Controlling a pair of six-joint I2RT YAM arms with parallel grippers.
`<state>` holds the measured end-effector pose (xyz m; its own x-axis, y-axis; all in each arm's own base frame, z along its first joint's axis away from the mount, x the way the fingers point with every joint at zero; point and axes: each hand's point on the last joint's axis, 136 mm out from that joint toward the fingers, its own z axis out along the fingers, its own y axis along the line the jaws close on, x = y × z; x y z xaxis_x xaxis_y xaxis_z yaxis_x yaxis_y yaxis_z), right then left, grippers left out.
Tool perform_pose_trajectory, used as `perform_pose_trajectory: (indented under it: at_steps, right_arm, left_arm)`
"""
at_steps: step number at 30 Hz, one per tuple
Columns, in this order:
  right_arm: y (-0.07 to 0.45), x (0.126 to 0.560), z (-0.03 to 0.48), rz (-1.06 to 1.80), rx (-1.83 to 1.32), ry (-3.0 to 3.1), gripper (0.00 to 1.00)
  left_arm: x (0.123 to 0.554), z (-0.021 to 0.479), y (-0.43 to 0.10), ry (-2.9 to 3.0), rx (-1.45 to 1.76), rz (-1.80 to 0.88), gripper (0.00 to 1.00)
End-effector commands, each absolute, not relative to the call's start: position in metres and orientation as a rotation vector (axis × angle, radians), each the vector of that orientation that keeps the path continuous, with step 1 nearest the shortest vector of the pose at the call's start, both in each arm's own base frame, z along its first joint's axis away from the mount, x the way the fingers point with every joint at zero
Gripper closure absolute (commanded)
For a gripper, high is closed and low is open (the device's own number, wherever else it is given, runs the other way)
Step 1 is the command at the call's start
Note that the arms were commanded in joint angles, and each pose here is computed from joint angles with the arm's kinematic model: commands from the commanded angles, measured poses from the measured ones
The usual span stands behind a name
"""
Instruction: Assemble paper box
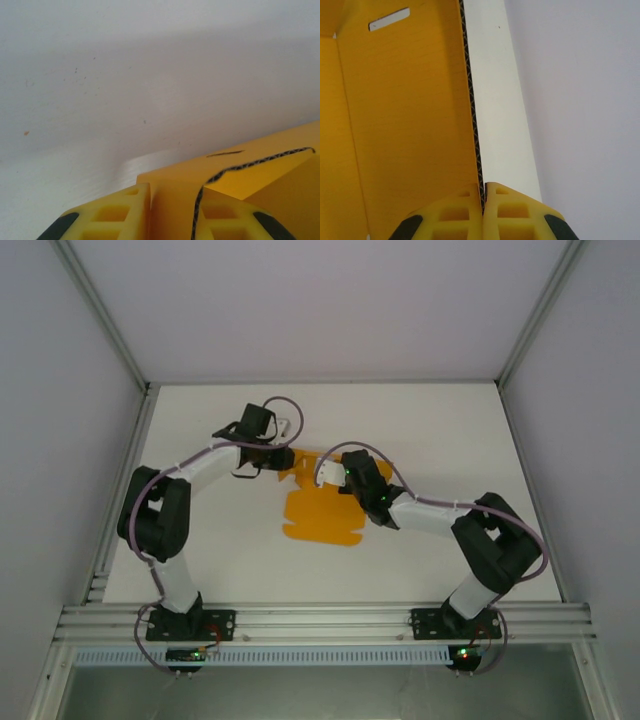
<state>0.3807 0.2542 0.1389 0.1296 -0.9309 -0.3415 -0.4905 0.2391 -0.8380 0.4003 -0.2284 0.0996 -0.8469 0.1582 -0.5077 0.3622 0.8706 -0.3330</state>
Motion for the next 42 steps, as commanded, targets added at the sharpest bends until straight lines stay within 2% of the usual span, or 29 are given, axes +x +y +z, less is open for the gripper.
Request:
perform_pose_trajectory:
  at_steps: [1,5,11,14,22,30,35,42]
  right_arm:
    - [0.270,0.372,0.154,-0.427,-1.367,1.478,1.00]
    - [0.272,0.371,0.152,-0.421,-1.362,1.491,1.00]
    - [0.275,0.378,0.153,-0.513,-1.302,1.497,1.00]
    - [0.280,0.377,0.150,-0.533,-1.303,1.490,1.00]
    - [0.266,0.387,0.153,-0.552,-1.231,1.534,1.00]
    - [0.277,0.393,0.156,-0.551,-1.197,1.525,1.00]
    - [0.277,0.394,0.150,-0.549,-1.220,1.541,1.00]
    - [0.253,0.384,0.118,-0.411,-1.443,1.678,0.92]
  left_arm:
    - [0.412,0.123,-0.245,2.461,0.430,-0.676,0.79]
    - [0.422,0.119,-0.239,2.486,0.335,-0.593,1.00]
    - [0.431,0.111,-0.202,2.535,-0.088,-0.121,1.00]
    - [0.434,0.099,-0.195,2.540,-0.215,-0.074,1.00]
    - [0.426,0.109,-0.175,2.485,-0.236,0.072,1.00]
    - [0.423,0.104,-0.193,2.492,-0.285,-0.056,1.00]
    - [0.422,0.100,-0.211,2.510,-0.145,-0.084,1.00]
    - [0.406,0.094,-0.213,2.424,0.326,-0.064,1.00]
